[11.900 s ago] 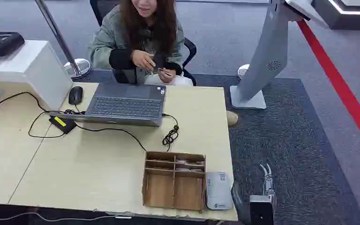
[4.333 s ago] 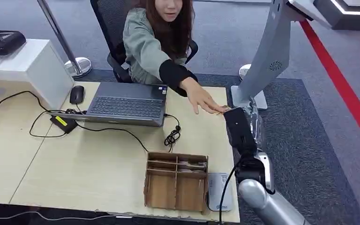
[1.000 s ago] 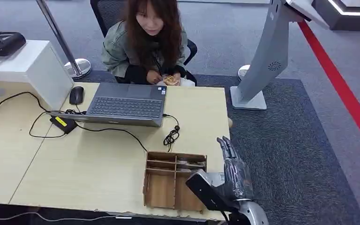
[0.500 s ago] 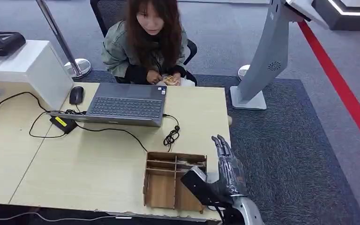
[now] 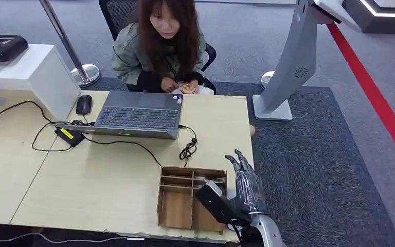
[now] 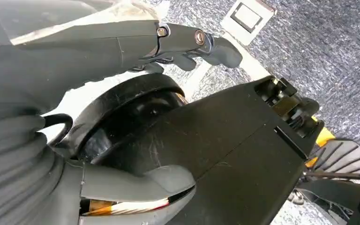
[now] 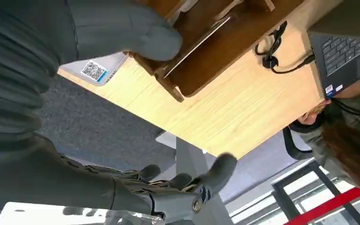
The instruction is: Pass the card to the sensor for recognition and then transmit it.
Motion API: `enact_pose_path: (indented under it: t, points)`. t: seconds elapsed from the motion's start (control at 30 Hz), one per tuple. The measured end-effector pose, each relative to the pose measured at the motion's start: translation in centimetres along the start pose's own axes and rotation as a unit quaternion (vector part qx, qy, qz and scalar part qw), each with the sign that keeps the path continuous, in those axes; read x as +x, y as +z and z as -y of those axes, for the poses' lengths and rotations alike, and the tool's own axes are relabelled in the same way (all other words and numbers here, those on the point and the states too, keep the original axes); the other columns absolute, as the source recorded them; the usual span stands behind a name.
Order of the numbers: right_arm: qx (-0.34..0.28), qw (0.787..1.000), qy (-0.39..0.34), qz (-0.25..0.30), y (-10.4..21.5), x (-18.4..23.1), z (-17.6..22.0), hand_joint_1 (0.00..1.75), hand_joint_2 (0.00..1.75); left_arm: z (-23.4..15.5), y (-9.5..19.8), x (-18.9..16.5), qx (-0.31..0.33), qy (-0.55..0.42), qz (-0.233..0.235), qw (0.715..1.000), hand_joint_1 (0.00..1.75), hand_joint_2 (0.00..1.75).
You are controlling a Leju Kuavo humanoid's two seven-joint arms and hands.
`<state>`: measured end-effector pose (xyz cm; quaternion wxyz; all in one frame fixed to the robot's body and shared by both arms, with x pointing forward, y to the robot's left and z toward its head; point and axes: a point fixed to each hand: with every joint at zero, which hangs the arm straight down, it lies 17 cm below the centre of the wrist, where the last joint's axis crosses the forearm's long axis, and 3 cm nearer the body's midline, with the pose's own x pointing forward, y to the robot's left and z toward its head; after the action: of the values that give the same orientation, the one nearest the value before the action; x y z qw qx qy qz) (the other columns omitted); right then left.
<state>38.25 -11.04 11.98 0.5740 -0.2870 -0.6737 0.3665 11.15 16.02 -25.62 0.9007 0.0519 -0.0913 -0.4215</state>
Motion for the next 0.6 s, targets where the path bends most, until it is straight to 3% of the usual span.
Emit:
enact_pose_path:
  t: [0.6]
  points:
    - [0.011,1.000,0.005,-0.003,-0.4,-0.2,-1.3,0.45,1.75,0.0,0.0,0.0,0.000,-0.003,0.002,1.000,0.00,1.75]
